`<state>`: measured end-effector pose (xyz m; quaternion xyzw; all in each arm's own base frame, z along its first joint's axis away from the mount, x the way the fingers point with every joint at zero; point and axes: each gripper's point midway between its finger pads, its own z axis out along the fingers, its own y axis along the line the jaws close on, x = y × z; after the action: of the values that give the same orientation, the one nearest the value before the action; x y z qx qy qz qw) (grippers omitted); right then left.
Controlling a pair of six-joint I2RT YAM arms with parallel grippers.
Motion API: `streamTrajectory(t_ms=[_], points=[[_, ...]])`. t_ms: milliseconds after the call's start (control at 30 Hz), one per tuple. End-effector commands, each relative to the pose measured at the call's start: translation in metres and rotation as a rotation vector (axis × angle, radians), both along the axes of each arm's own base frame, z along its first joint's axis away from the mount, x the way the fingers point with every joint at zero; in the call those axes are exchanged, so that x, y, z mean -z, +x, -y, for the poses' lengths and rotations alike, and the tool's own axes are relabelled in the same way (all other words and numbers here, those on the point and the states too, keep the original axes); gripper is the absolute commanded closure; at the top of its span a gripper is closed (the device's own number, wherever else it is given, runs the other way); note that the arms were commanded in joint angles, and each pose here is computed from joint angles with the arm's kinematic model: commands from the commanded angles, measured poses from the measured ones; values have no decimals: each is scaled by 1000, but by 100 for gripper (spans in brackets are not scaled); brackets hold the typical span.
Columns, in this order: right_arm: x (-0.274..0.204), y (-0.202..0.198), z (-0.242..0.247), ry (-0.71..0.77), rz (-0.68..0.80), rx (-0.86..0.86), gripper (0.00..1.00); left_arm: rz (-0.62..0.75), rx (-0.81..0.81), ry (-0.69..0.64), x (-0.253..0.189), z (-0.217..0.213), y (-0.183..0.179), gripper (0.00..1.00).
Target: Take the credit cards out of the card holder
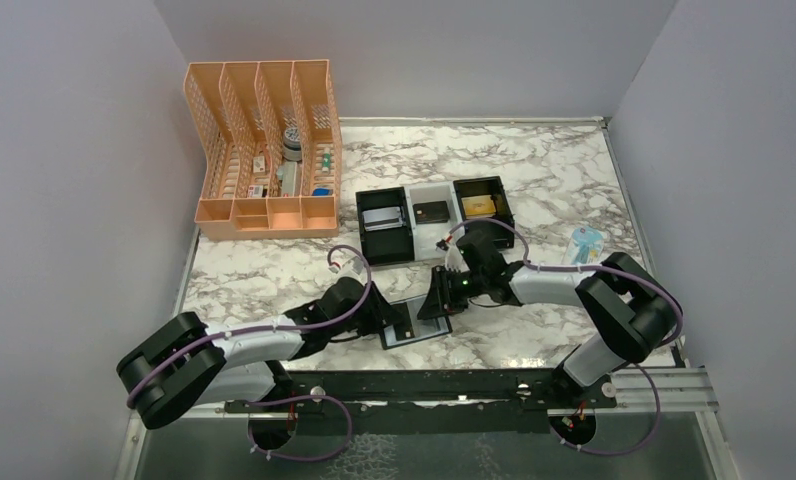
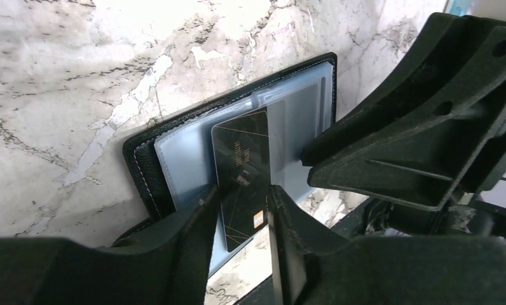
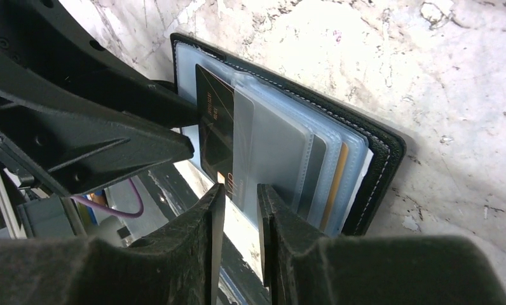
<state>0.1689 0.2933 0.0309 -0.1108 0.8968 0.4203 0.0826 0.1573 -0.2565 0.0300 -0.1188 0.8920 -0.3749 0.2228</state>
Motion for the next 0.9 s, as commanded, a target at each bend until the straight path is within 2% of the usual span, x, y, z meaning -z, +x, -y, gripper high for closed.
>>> streamTrajectory(t_ms=[0, 400, 867], points=[[32, 2, 18, -121, -14, 82, 74, -46, -25, -21, 14, -8, -7, 60], [49, -10, 25, -124, -64, 111, 79, -126, -23, -69, 33, -8, -19, 60], [63, -16, 32, -152, -90, 129, 83, -106, -3, -142, 22, 3, -16, 74]])
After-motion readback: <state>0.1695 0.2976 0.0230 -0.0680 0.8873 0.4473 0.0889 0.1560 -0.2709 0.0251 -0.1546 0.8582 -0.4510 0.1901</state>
